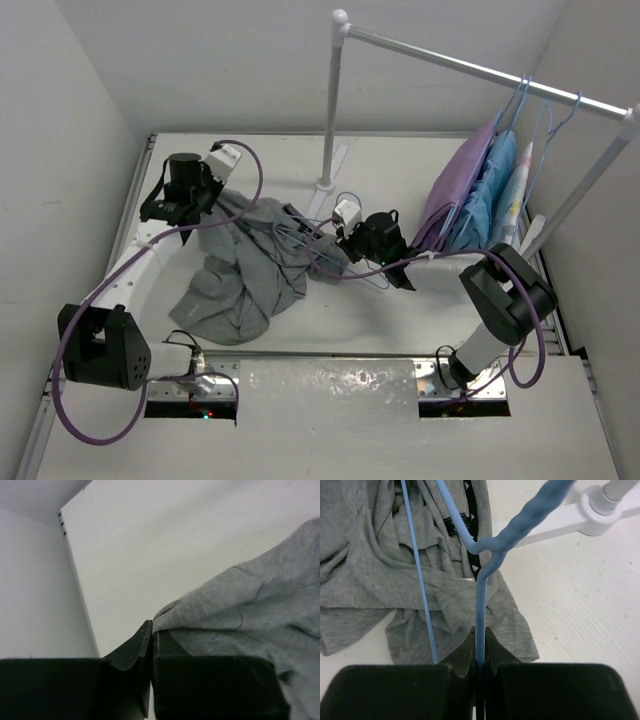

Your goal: Place the t-shirt on the hanger

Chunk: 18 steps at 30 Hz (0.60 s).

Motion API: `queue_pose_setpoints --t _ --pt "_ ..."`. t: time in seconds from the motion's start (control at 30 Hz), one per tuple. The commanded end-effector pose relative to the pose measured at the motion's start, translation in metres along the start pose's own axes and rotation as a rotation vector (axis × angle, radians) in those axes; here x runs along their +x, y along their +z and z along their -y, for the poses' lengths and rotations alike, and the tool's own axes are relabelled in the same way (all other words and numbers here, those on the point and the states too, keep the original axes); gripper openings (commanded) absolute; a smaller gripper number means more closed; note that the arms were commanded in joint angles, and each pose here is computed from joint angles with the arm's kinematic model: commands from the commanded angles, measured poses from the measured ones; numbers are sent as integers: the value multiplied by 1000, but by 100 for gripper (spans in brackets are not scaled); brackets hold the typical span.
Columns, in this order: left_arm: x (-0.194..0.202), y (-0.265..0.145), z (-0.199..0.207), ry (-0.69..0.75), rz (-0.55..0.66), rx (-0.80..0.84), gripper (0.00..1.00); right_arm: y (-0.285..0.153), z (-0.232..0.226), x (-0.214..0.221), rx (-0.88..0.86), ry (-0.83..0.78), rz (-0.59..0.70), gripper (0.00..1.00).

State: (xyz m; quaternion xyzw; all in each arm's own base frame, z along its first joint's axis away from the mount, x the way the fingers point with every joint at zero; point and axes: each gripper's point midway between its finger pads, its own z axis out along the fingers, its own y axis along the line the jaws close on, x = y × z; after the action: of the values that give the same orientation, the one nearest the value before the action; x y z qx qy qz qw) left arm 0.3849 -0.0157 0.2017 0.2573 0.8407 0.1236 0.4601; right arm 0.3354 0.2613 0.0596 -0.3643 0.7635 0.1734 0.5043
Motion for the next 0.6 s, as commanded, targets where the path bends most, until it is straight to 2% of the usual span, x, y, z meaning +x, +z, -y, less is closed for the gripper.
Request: queue_pose_setpoints --t 0.0,0.1,0.13,0.2,0.23,0.27,0.3,0.37,0.43,0.5,0.57 --pt "13 3 -26 21 -52 -126 0 -1 -8 -33 -57 -4 131 0" --pt "30 6 -32 16 -91 -164 3 -2 -16 -34 -77 4 148 0" --pt "36 9 -30 19 -108 -159 12 -1 -20 -39 -86 -2 168 0" --pt "43 12 -22 23 -127 -123 39 1 -25 -43 -97 -10 181 0" --pt "40 13 -20 22 -123 -104 63 3 -28 -41 -104 -11 172 0" --pt "38 13 -13 6 -116 -64 68 8 -31 -42 -113 -24 164 0" --pt "34 15 -8 -9 -103 -37 69 11 -33 -41 -114 -28 155 0" --pt "0 11 7 -104 9 76 67 14 -34 -37 -116 -24 142 0" --pt "-33 4 39 -170 126 246 55 16 -33 -35 -104 -11 140 0" --pt "-43 2 68 -159 152 342 40 18 -34 -32 -107 -11 133 0" --pt "-45 5 110 -79 126 421 39 19 -37 -29 -114 -11 126 0"
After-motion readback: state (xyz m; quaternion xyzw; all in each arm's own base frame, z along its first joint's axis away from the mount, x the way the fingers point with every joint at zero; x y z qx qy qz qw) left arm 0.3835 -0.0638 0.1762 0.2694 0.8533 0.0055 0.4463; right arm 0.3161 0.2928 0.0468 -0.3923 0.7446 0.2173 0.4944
